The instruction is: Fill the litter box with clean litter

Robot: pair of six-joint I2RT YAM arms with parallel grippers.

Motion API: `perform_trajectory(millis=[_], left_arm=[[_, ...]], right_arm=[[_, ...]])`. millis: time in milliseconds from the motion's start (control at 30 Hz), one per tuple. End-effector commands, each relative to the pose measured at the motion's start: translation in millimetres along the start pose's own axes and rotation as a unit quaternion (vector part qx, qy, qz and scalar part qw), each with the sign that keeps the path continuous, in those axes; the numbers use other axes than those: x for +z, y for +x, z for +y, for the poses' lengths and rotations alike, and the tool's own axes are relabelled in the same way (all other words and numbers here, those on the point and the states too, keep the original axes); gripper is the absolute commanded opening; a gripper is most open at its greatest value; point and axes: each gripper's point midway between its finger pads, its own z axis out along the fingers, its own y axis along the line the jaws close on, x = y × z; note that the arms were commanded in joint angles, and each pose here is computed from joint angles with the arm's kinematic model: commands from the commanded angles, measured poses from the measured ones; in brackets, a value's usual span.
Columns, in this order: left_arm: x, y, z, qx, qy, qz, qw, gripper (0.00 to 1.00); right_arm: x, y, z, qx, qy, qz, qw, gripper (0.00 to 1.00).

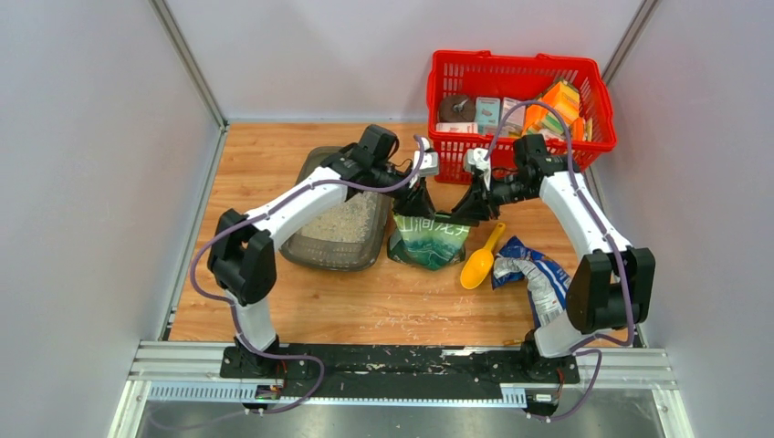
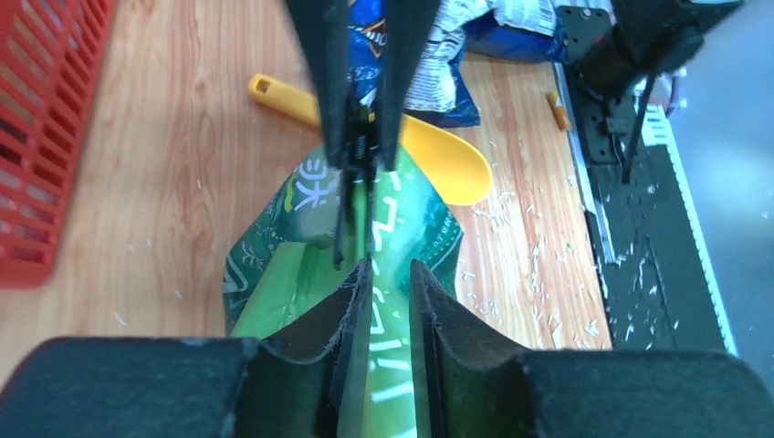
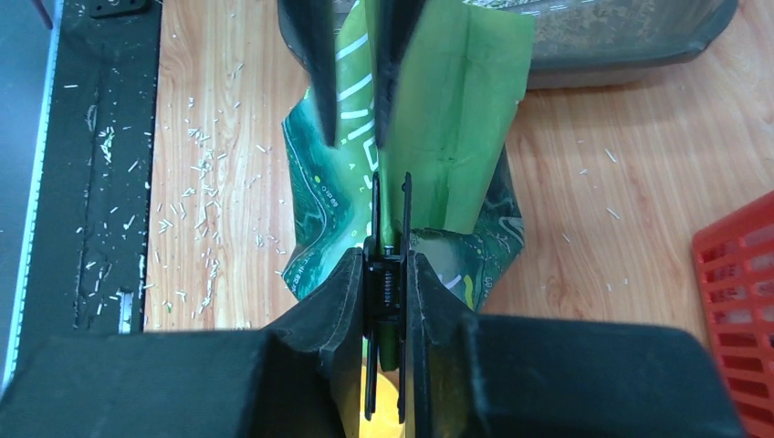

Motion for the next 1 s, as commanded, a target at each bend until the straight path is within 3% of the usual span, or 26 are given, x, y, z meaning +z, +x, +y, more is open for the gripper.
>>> perform_trajectory(millis=[0,367,467,500,633,967], left_arm=[[-31,-34,-44,0.123,0.046,-0.002,0.991,0.31],[-36,19,-39,0.147,0.062,0.095,0.983,0.31],[-36,30,-32,0.157,0.054,0.113,0.98,0.24],[-36,34,-31,0.155,0.052,0.117,0.98,0.17],[-39,35,-23,0.155,0.032,0.115,0.981,0.0],[-69,7,-4,0.113,-0.033,0.048,0.992,0.0]], right_arm=[[8,0,14,0.035,-0.041,-0.011,0.998,0.0],[10,2,13,0.027,-0.042,-0.034,0.998,0.0],[12,4,14,0.035,-0.039,-0.041,0.998,0.0],[12,5,15,0.04,-0.038,-0.041,0.998,0.0],[15,7,16,0.036,-0.034,-0.048,0.998,0.0],[19,-8,-2,0.044,-0.012,-0.088,0.995,0.0]])
